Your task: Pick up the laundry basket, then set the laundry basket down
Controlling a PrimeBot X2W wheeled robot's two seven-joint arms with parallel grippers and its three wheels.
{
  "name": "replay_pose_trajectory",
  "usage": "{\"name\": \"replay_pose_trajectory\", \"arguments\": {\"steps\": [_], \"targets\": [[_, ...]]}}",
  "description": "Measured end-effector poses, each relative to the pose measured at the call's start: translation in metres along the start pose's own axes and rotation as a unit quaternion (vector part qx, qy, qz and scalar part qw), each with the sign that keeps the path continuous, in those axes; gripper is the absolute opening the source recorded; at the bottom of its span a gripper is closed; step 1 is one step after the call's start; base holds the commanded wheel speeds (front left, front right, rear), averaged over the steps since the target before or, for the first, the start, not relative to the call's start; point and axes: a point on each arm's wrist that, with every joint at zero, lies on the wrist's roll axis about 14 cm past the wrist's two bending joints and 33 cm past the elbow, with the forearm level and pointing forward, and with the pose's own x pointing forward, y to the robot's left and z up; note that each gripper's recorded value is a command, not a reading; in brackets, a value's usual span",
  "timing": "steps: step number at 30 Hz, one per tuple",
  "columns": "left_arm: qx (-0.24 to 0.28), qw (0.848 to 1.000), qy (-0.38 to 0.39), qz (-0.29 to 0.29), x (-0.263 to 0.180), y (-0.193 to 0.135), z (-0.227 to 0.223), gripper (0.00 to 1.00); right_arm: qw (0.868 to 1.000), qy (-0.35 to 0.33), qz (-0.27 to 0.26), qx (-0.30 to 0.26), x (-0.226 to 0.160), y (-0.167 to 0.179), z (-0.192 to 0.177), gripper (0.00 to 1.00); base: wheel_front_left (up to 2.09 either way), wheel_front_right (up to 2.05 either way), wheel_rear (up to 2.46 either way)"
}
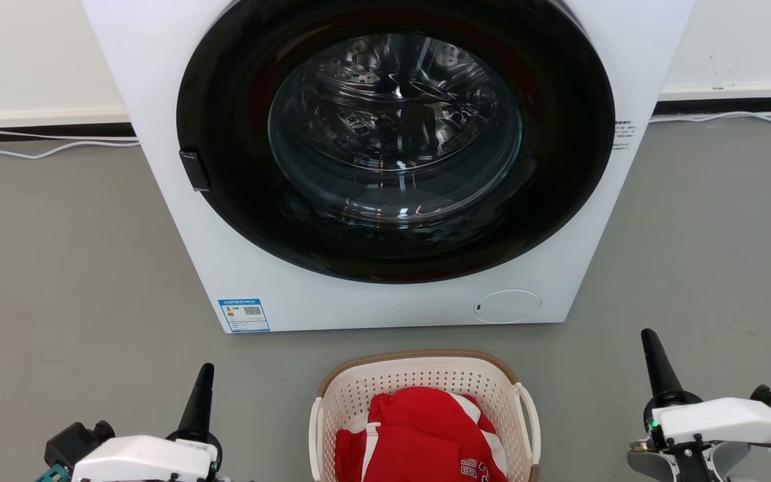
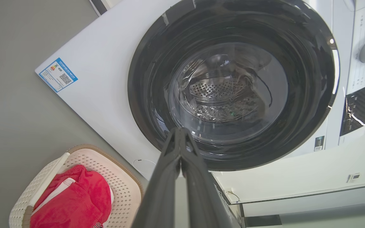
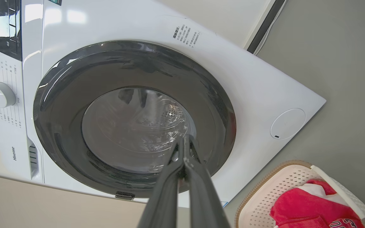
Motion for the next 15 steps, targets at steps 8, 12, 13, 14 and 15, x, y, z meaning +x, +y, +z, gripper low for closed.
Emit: {"name": "replay_pose_trajectory", "arguments": {"steps": [8, 12, 13, 14, 15], "targets": [[-0.04, 0.999, -0.003, -0.008, 0.0027, -0.0043, 0.0049, 0.0, 0.999, -0.002, 0.0, 0.043, 0.0004, 0.0001, 0.0029, 0.0, 0.0, 0.0, 0.0], [-0.062, 0.998, 0.0, -0.008, 0.0024, -0.0039, 0.0051, 0.0, 0.998, -0.001, 0.002, 0.066, 0.0007, 0.0008, 0.0032, 0.0, 0.0, 0.0, 0.0], [-0.066, 0.998, -0.001, -0.008, 0.0024, -0.0037, 0.0056, 0.0, 0.998, -0.002, 0.002, 0.07, 0.0008, 0.0011, 0.0035, 0.0, 0.0, 0.0, 0.0], [-0.071, 0.997, 0.0, -0.008, 0.0023, -0.0036, 0.0059, 0.0, 0.997, 0.0, 0.003, 0.075, 0.0008, 0.0013, 0.0034, 0.0, 0.0, 0.0, 0.0], [-0.076, 0.997, 0.0, -0.009, 0.0022, -0.0036, 0.0063, 0.0, 0.997, 0.001, 0.003, 0.08, 0.0008, 0.0015, 0.0031, 0.0, 0.0, 0.0, 0.0]]}}
